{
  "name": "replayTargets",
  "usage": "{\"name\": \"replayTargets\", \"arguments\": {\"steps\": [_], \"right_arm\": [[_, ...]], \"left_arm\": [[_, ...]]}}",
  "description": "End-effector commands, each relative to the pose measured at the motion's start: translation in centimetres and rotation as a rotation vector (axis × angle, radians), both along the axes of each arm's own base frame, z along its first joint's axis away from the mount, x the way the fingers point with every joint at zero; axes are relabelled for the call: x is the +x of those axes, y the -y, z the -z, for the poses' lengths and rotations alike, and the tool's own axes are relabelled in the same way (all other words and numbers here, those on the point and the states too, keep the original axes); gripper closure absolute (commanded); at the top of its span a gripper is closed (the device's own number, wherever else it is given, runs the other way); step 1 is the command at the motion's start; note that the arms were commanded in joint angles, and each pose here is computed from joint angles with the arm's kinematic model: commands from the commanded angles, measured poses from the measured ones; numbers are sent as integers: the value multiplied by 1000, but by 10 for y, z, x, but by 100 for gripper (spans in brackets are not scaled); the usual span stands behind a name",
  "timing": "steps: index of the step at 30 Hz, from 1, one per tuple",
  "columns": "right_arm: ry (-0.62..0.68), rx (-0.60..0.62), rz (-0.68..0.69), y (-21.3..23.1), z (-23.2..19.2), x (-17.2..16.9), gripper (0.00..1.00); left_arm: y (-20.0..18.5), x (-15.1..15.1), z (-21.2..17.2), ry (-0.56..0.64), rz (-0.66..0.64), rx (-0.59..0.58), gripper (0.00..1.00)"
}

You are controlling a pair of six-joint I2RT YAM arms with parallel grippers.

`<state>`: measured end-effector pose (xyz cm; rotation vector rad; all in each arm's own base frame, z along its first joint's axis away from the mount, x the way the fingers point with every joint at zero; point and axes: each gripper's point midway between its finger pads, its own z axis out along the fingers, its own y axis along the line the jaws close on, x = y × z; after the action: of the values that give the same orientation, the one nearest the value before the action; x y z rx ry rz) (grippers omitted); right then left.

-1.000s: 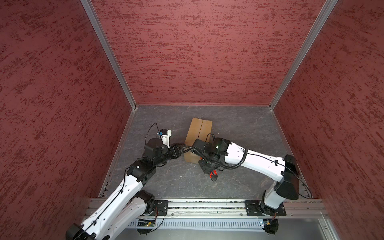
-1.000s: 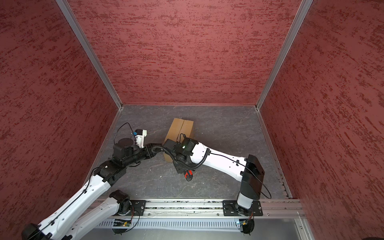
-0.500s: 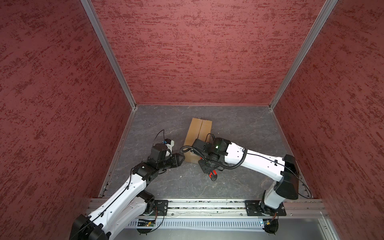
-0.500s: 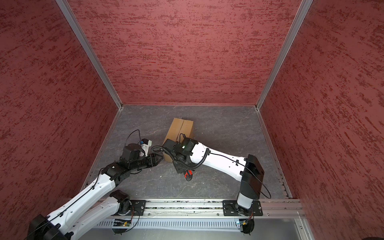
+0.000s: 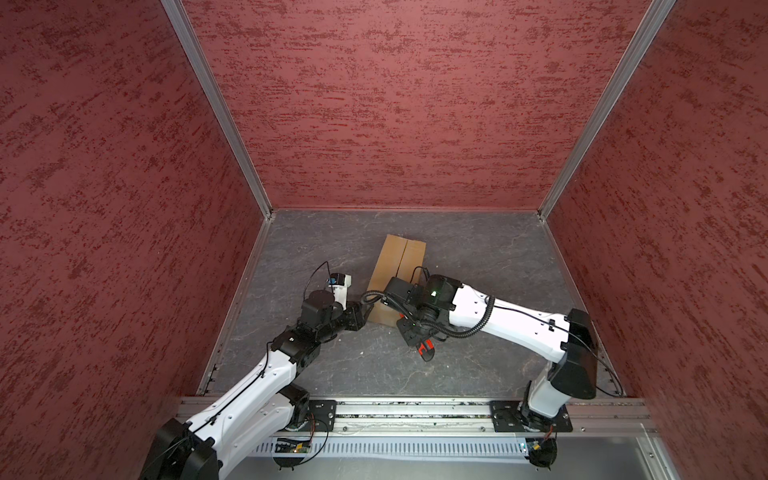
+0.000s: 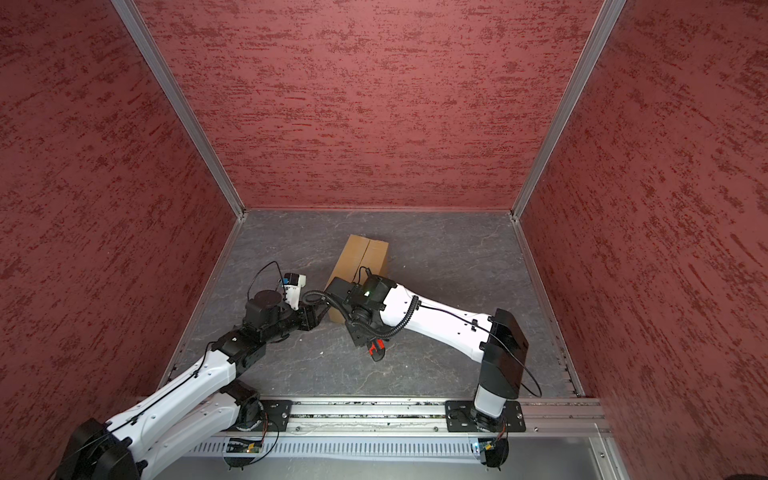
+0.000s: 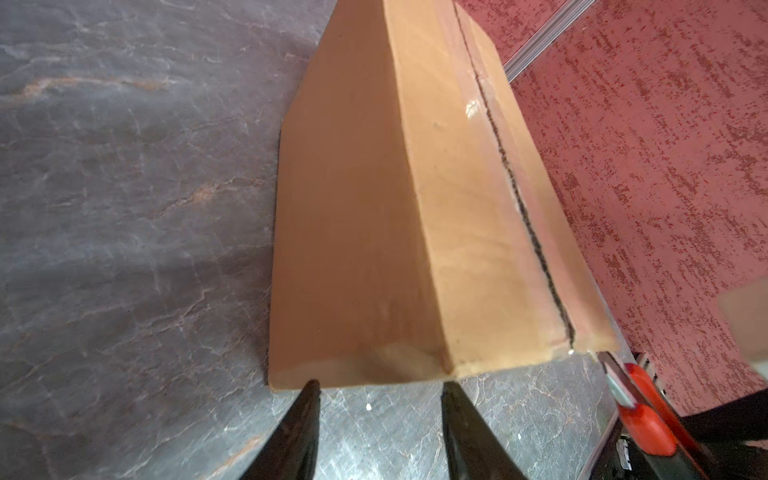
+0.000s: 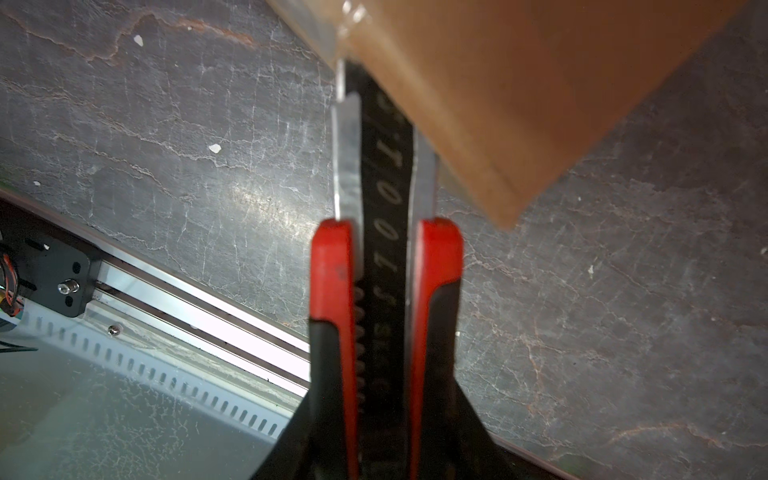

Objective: Unpack the express box
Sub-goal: 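Reposition the left gripper at the box's near corner and push it along the blade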

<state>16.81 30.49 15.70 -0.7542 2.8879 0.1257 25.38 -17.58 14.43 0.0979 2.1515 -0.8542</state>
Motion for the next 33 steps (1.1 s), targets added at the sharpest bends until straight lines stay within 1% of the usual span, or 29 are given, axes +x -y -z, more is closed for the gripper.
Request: {"name": "replayTargets", "arguments": {"steps": [1,5,13,22,27,33], "right_arm": [[31,19,-20,-8,-9,8,100],[32,16,-31,-11,-11,9,100],[26,10,-58,-16,-12,10,100],[42,-13,-42,-13,-15,14,100],[52,-77,-7,-2,-11,16,100],[80,-132,33,11,-11,21,100]], "left_arm": [[11,6,-20,108,33,-24,53],[23,3,-20,117,59,-18,54],[35,4,-17,111,80,-21,56],[48,-2,-27,137,116,-32,57],[48,-5,-28,133,116,-30,57],[36,-5,-30,130,87,-8,55]]}}
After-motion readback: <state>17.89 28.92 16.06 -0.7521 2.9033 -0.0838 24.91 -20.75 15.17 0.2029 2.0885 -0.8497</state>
